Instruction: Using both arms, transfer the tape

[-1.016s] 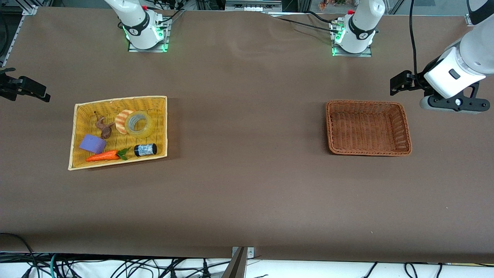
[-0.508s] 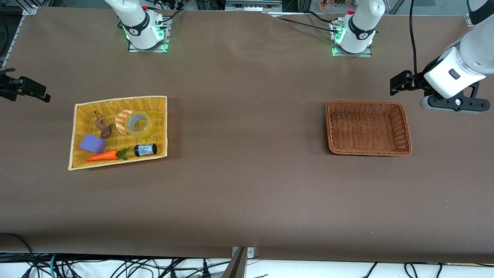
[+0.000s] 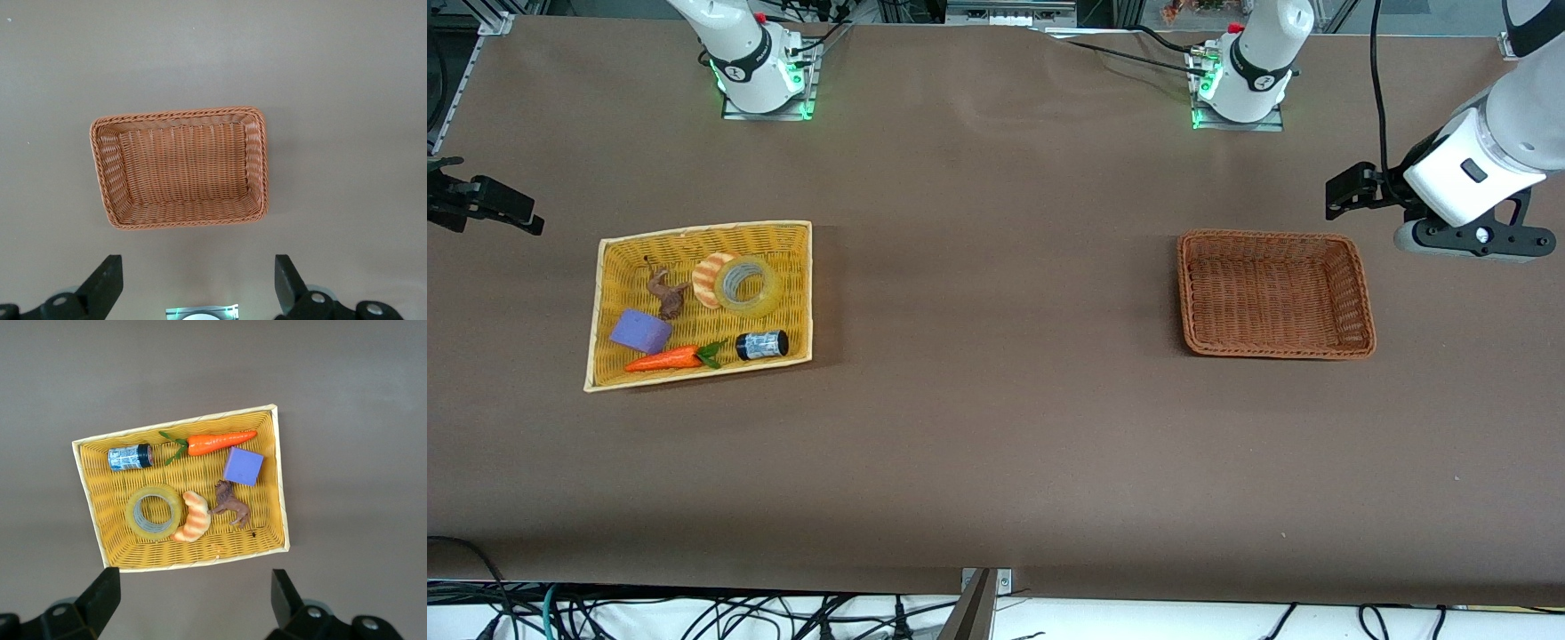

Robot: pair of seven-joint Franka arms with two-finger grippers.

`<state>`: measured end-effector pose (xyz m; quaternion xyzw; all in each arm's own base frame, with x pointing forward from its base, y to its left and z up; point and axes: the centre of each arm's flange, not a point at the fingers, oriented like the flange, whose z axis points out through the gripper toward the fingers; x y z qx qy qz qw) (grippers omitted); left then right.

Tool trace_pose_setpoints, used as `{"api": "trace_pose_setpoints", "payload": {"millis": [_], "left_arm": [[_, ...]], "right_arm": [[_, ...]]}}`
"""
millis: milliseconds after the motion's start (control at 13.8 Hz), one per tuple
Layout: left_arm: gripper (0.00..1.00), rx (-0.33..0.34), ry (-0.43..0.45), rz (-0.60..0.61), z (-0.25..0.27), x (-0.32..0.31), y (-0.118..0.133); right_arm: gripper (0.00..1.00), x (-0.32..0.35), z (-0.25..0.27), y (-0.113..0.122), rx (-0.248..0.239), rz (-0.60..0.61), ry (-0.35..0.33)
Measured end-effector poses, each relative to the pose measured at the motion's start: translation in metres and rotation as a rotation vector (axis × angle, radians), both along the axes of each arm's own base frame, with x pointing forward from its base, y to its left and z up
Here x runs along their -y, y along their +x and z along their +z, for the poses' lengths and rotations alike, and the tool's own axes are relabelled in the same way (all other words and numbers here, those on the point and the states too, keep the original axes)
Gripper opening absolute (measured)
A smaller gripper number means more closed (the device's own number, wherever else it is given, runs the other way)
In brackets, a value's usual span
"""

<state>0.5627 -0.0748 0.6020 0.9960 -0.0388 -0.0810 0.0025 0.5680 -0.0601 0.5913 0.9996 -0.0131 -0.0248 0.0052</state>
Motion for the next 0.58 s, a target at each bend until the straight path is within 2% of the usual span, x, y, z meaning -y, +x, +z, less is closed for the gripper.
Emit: {"api": "trace_pose_setpoints", "payload": {"millis": [290,435,580], "left_arm": [[1.00,-0.003,0.000,0.000,0.000,0.000,0.000],[1.00,-0.005,0.001,0.000,0.000,0.000,-0.001],[1.00,-0.006,0.001,0.000,0.000,0.000,-0.001]], "right_arm": [[1.00,0.000,-0.004,0.001,-0.012,0.001,0.001],[1.00,-0.002,-0.017,0.003,-0.054,0.003,0.006],[1.00,-0.011,-0.039,0.008,-0.117,0.020,0.014]]}}
